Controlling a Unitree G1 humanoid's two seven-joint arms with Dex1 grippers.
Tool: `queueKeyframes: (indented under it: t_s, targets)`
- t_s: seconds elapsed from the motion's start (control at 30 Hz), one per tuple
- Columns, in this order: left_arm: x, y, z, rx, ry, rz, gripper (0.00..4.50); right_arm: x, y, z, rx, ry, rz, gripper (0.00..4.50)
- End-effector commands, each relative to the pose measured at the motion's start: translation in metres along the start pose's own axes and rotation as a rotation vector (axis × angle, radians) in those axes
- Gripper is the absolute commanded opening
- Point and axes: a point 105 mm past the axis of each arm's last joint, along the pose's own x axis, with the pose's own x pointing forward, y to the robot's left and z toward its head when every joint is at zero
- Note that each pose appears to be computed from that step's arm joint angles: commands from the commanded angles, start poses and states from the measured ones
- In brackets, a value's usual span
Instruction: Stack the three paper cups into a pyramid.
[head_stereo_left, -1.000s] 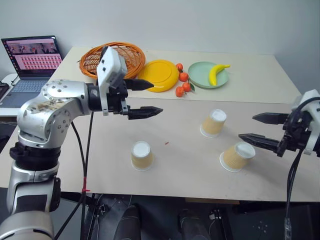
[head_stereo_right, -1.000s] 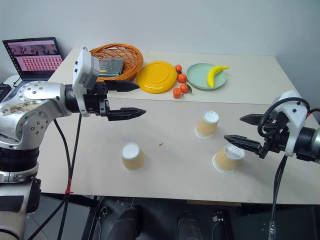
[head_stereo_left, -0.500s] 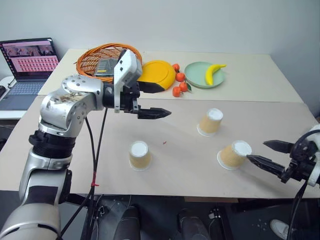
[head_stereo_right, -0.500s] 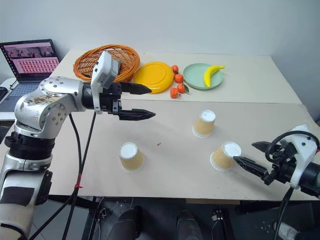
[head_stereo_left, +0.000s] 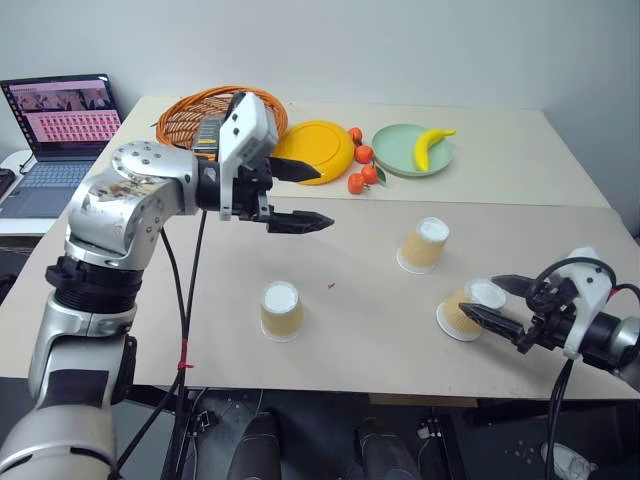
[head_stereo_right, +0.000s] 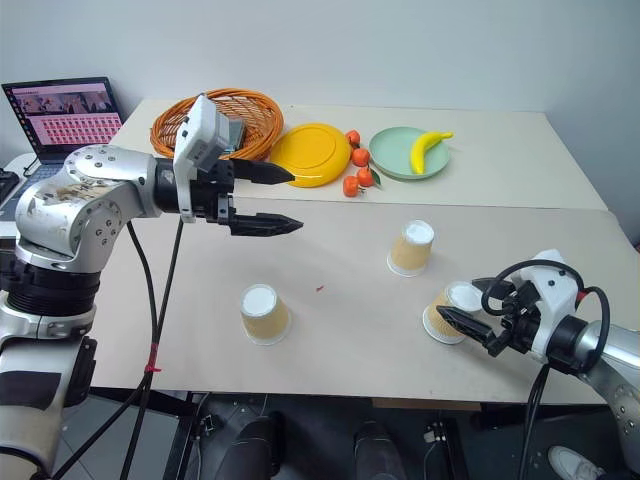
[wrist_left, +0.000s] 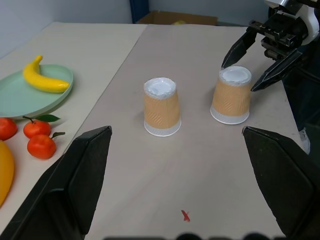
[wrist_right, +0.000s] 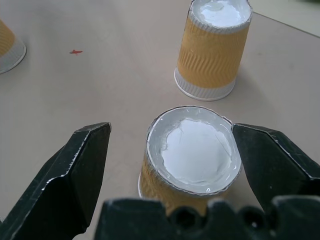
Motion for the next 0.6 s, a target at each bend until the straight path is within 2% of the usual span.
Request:
queueKeyframes:
  t_s: [0.03, 0.2, 0.43, 0.6]
  targets:
    - [-0.008, -0.001, 0.020, 0.058, -0.030, 0.025, 4.46, 0.001, -0.003, 0.003, -0.023, -0.023, -0.010, 4.50]
    - [-0.008, -0.001, 0.019, 0.050, -0.030, 0.033, 4.46, -0.003, -0.005, 0.012, -0.036, -0.046, -0.011, 4.50]
    - [-0.008, 0.003, 0.014, 0.028, -0.045, 0.046, 4.46, -0.014, 0.000, 0.047, -0.108, -0.100, -0.023, 4.50]
    - [-0.005, 0.004, 0.013, 0.022, -0.054, 0.039, 4.46, -0.014, 0.004, 0.051, -0.115, -0.089, -0.012, 4.50]
